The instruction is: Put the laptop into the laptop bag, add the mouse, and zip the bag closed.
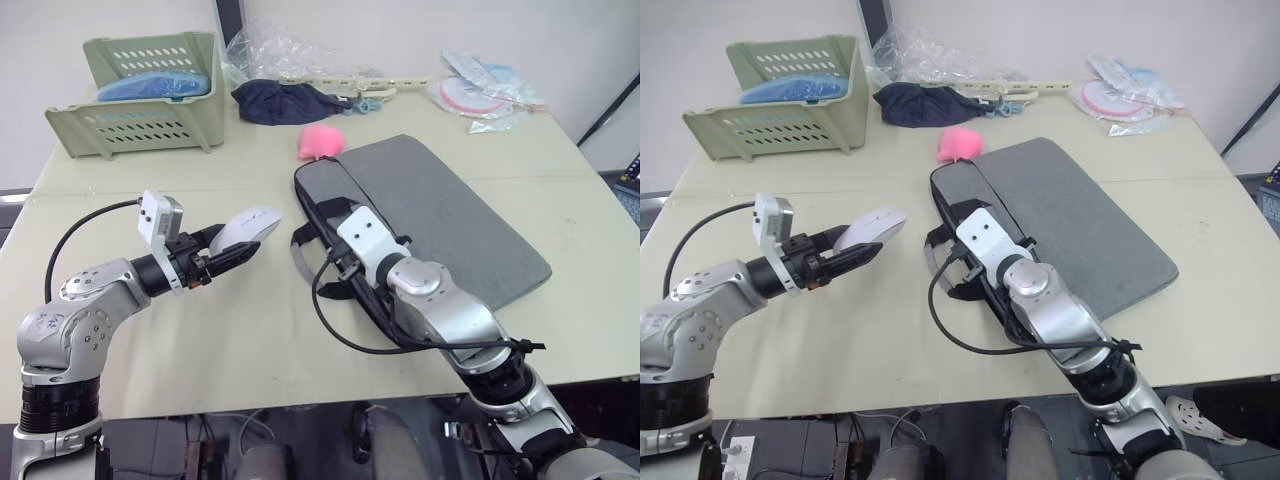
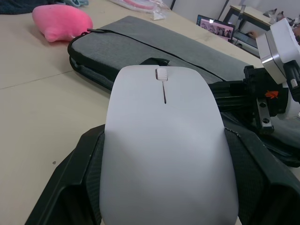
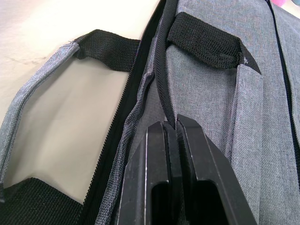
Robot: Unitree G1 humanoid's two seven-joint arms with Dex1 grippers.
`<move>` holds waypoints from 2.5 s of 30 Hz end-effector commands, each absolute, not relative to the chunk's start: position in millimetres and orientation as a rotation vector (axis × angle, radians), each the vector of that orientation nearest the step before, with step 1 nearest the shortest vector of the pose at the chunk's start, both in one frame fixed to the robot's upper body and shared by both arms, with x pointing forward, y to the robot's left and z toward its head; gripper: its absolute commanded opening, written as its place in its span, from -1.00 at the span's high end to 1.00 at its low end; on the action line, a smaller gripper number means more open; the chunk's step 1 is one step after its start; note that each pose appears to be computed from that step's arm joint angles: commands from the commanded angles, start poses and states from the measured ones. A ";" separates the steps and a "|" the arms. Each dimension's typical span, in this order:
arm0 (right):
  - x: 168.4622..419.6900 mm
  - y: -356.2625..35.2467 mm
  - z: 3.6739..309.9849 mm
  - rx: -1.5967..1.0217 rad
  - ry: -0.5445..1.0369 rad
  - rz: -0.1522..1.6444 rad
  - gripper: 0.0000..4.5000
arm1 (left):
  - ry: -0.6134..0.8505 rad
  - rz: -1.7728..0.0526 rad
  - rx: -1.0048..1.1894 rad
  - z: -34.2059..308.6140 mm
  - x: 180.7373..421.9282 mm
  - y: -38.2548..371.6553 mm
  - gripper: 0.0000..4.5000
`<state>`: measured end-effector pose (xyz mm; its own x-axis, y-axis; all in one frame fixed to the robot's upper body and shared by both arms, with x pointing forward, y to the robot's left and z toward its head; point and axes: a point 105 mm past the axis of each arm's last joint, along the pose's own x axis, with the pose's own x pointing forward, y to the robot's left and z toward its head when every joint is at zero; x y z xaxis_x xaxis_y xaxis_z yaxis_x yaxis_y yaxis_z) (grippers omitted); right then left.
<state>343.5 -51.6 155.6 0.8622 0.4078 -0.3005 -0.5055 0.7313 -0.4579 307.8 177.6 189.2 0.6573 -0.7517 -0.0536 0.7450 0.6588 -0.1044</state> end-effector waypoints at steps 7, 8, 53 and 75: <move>343.8 -60.5 198.3 -0.475 0.130 0.498 0.95 | 0.084 -0.905 -0.047 189.4 307.5 161.9 -0.25; 343.4 -61.2 211.6 -0.451 0.115 0.506 0.95 | 0.091 -0.917 -0.043 186.3 307.9 157.8 -0.25; 327.8 -52.1 296.2 -0.473 0.042 0.655 0.95 | 0.019 -1.200 0.097 152.5 376.9 -6.5 -0.25; 326.1 -46.8 309.1 -0.485 0.005 0.645 0.95 | 0.112 -1.142 0.186 126.2 404.3 -23.3 -0.25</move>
